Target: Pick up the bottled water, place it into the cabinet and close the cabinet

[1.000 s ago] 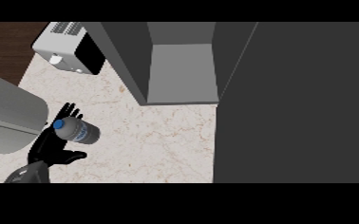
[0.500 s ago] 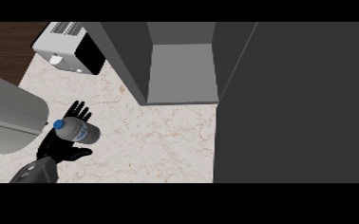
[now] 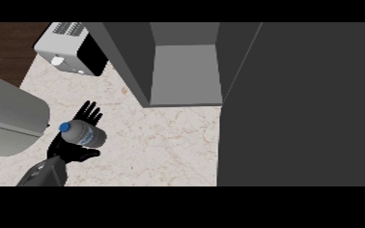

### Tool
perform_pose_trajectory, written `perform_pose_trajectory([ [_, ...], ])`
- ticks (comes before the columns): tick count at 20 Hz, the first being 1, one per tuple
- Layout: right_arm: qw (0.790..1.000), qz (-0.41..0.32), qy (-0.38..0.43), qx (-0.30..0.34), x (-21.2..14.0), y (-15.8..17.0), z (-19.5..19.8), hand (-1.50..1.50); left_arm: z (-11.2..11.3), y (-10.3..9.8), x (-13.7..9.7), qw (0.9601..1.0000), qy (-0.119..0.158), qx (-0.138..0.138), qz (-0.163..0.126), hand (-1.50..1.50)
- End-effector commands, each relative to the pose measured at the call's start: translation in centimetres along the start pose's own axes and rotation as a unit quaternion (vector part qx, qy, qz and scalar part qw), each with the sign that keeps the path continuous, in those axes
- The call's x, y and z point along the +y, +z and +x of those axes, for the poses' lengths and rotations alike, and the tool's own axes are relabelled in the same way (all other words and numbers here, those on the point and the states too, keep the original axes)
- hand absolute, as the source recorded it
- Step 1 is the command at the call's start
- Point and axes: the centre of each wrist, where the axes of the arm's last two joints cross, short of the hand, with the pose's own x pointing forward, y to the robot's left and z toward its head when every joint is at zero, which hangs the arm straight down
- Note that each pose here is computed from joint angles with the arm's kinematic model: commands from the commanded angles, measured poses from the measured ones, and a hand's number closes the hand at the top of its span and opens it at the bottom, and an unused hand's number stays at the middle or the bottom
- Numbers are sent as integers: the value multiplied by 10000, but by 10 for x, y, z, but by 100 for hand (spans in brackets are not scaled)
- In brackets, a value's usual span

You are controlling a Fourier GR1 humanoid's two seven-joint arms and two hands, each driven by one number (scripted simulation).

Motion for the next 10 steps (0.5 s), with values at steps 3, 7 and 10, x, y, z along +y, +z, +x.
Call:
perform_pose_trajectory([
  [3,10000,-68,18,24,5,-8,-2,-150,-12,-6,-13,9962,340,-313,-731,150],
  [7,9999,-12,153,49,-4,-2,-2,-150,-11,-15,-21,9945,395,-432,-864,150],
  [10,10000,-57,3,-8,-2,9,2,-150,-11,-17,-23,9950,399,-473,-782,150],
])
